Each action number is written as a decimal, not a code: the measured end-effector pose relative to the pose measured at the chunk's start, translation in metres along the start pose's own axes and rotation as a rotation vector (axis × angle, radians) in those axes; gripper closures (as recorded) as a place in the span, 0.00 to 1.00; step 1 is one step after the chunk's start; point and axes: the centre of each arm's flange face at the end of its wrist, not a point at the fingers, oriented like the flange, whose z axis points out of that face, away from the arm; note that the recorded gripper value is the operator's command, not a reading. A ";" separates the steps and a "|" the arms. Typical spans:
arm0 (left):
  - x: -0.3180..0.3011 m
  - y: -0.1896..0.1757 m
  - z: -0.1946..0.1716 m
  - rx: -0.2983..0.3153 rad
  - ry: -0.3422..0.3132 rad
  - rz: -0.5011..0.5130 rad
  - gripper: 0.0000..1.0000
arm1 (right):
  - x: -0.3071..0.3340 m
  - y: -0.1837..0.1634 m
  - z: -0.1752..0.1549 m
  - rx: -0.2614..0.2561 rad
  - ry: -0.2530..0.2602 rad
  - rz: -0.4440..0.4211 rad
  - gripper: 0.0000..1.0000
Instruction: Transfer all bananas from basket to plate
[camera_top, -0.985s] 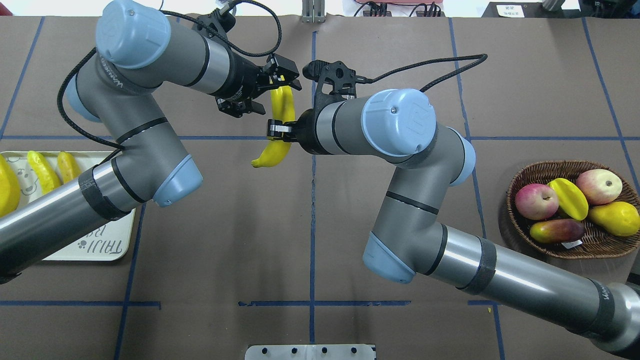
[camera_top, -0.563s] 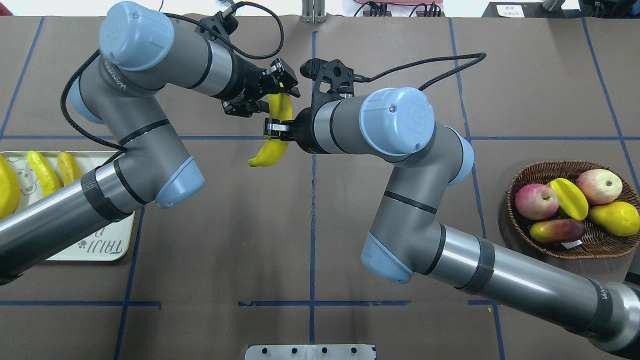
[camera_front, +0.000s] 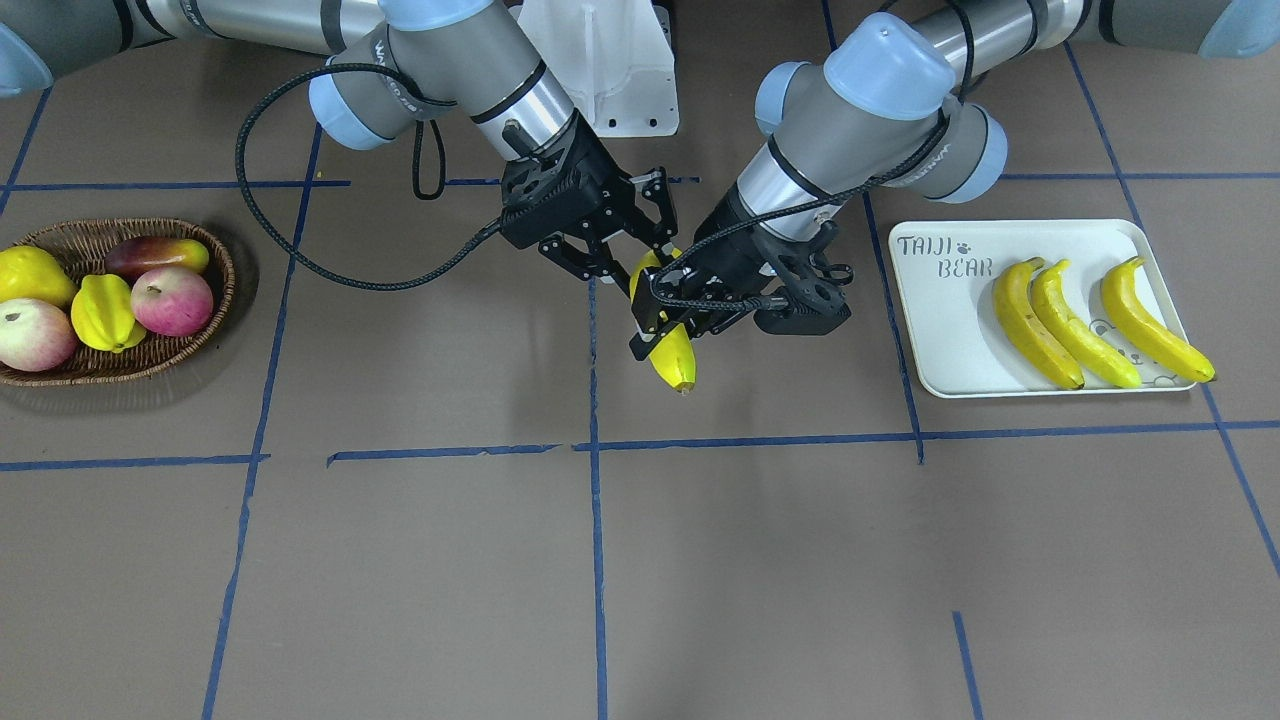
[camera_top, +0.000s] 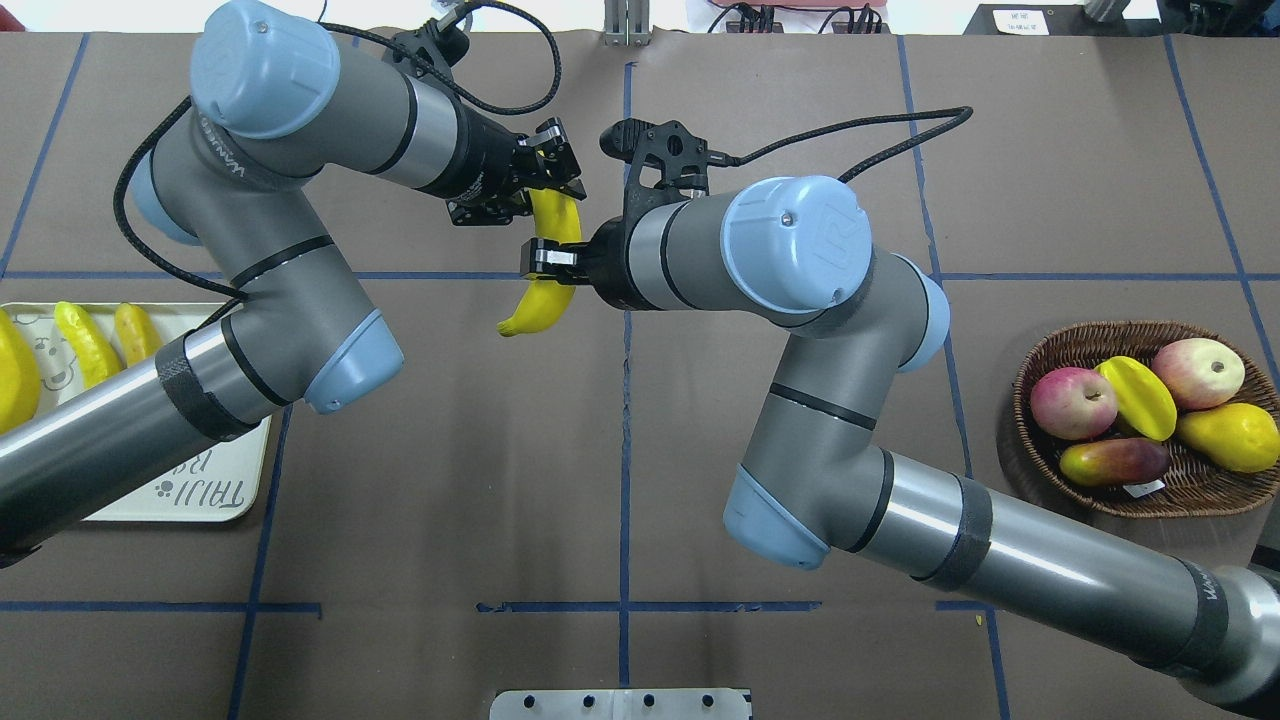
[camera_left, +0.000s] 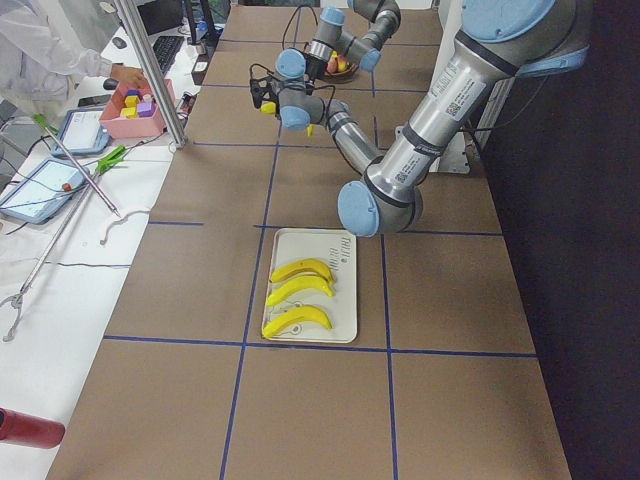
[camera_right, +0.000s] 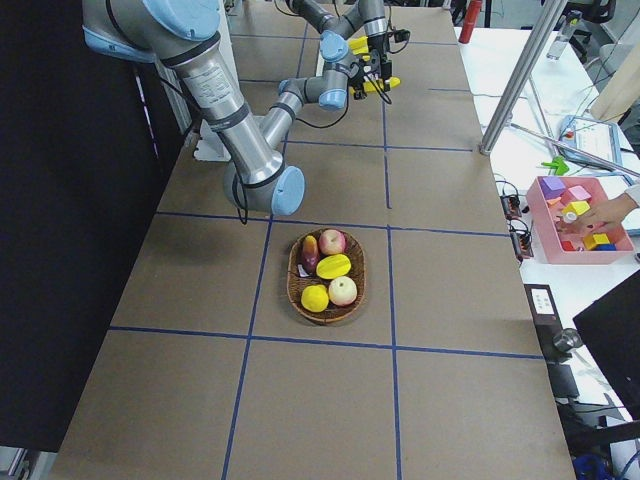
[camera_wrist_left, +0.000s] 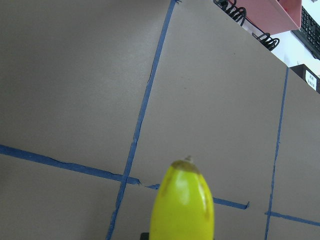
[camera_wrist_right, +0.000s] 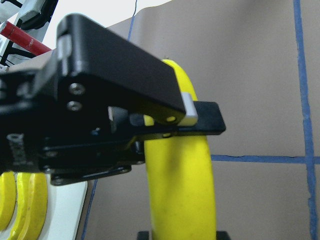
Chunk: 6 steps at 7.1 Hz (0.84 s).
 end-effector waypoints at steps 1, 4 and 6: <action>-0.002 -0.003 -0.001 0.004 -0.002 -0.001 1.00 | 0.003 -0.005 -0.008 -0.017 -0.007 -0.002 0.01; -0.058 -0.027 -0.008 0.033 -0.072 -0.047 1.00 | 0.061 -0.040 -0.041 -0.109 0.022 0.026 0.01; -0.137 -0.053 -0.023 0.063 -0.165 -0.113 1.00 | 0.122 -0.064 -0.062 -0.129 0.108 0.043 0.01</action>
